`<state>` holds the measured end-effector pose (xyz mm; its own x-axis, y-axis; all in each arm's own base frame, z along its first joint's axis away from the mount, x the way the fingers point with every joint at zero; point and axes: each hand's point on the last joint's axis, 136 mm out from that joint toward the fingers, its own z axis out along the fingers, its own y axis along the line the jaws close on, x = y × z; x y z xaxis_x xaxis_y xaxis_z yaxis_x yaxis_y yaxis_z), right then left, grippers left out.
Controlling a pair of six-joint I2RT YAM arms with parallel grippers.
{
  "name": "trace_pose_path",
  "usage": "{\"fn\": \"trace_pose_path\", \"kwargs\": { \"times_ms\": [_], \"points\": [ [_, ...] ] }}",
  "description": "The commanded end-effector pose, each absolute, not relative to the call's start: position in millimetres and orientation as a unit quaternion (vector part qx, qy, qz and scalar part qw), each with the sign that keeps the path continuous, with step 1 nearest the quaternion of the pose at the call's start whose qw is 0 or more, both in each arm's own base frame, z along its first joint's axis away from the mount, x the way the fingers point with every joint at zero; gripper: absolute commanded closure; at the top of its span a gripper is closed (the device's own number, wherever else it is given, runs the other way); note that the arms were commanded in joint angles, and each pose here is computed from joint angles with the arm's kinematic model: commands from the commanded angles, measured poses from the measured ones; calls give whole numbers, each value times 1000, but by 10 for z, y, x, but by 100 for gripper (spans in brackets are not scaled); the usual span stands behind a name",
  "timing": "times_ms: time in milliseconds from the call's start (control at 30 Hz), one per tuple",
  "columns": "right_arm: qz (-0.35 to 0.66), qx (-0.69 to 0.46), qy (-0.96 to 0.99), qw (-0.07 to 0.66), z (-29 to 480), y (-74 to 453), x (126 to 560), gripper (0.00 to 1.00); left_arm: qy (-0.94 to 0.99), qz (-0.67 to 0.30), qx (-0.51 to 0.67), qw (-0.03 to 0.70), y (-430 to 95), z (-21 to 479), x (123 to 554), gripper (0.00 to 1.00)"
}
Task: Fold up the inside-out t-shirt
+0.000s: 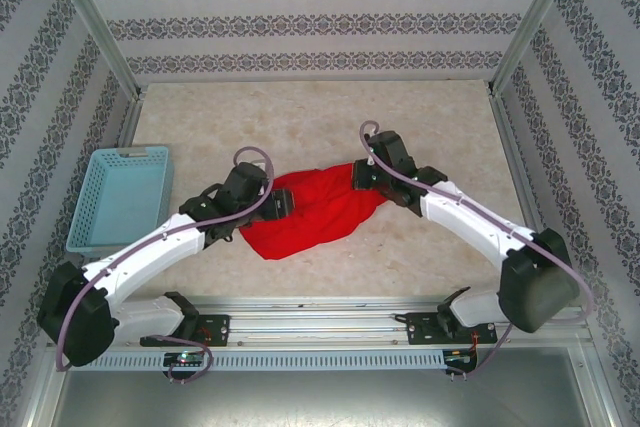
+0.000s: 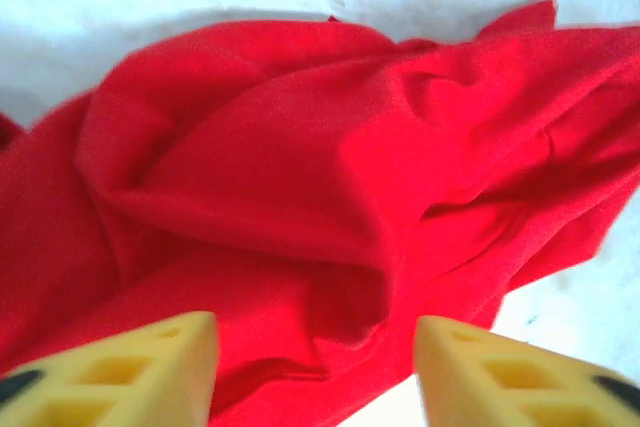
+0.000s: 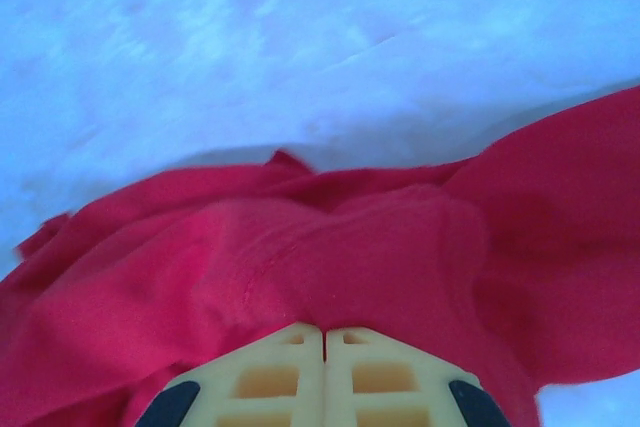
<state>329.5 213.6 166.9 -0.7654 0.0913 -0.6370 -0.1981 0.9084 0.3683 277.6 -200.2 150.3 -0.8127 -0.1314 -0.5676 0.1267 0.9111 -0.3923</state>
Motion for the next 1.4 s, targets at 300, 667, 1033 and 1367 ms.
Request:
{"fn": "trace_pose_path", "kwargs": {
  "times_ms": [300, 667, 1033, 1367],
  "points": [
    [343, -100, 858, 368, 2459, 2549, 2672, 100, 916, -137, 160, 341, -2433, 1355, 2921, 0],
    [248, -103, 886, 377, 2152, 2199, 2604, 100, 917, -123, 108, 364, -2372, 1379, 3278, 37],
    [203, -66, 901, 378, 1895, 1943, 2699, 100, 927, -108, 127, 336, -2350, 1185, 3213, 85],
    [157, 47, 932, 325, 1346, 1472, 3226, 82, 913, -203, 95, 341, -2637, 1379, 3296, 95]
  ]
}}
